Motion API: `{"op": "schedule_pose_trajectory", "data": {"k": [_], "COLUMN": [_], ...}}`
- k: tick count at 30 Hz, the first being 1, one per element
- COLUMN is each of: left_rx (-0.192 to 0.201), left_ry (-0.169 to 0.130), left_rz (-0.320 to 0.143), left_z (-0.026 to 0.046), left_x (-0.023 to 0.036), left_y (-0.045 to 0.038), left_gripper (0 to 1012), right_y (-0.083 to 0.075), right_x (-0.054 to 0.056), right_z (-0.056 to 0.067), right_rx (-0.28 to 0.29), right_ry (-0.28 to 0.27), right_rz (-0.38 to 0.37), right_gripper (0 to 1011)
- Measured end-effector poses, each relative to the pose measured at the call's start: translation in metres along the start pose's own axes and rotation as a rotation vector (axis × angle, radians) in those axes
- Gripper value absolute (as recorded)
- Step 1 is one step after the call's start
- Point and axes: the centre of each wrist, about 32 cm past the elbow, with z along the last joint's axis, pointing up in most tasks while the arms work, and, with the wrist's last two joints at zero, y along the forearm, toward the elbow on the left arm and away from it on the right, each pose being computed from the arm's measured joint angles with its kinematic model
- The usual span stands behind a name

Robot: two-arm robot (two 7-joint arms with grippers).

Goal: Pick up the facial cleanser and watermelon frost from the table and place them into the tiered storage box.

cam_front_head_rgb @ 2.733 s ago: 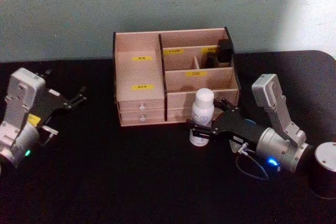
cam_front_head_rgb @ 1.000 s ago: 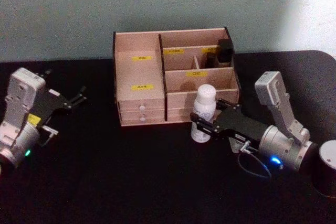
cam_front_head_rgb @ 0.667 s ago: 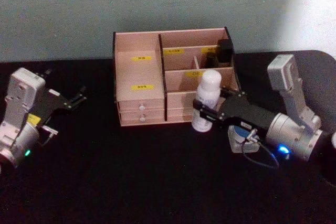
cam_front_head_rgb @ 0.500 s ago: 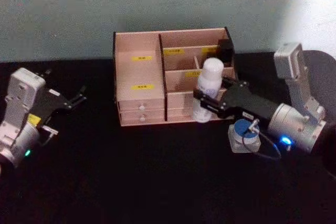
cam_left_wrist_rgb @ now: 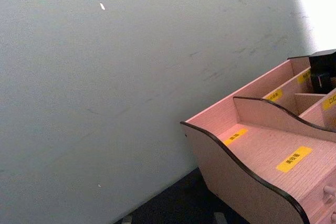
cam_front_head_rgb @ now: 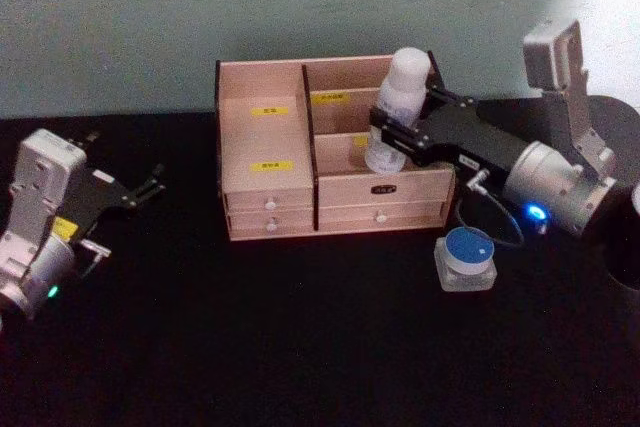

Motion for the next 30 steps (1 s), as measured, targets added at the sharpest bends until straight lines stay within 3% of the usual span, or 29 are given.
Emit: {"op": "schedule_pose_trajectory", "data": {"k": [16, 30], "left_rx": [0.0, 0.0], "left_ry": [0.0, 0.0], "left_rz": [0.0, 0.0], "left_z": [0.0, 0.0], "left_x": [0.0, 0.0], "left_y": [0.0, 0.0], "left_gripper": [1001, 1001], "right_y": [0.041, 0.07], "right_x": [0.017, 0.028], "right_z": [0.004, 0.003], "right_rx": [-0.012, -0.019], "right_ry": [-0.04, -0.038], "right_rz": [-0.042, -0.064], "right_gripper": [590, 590]}}
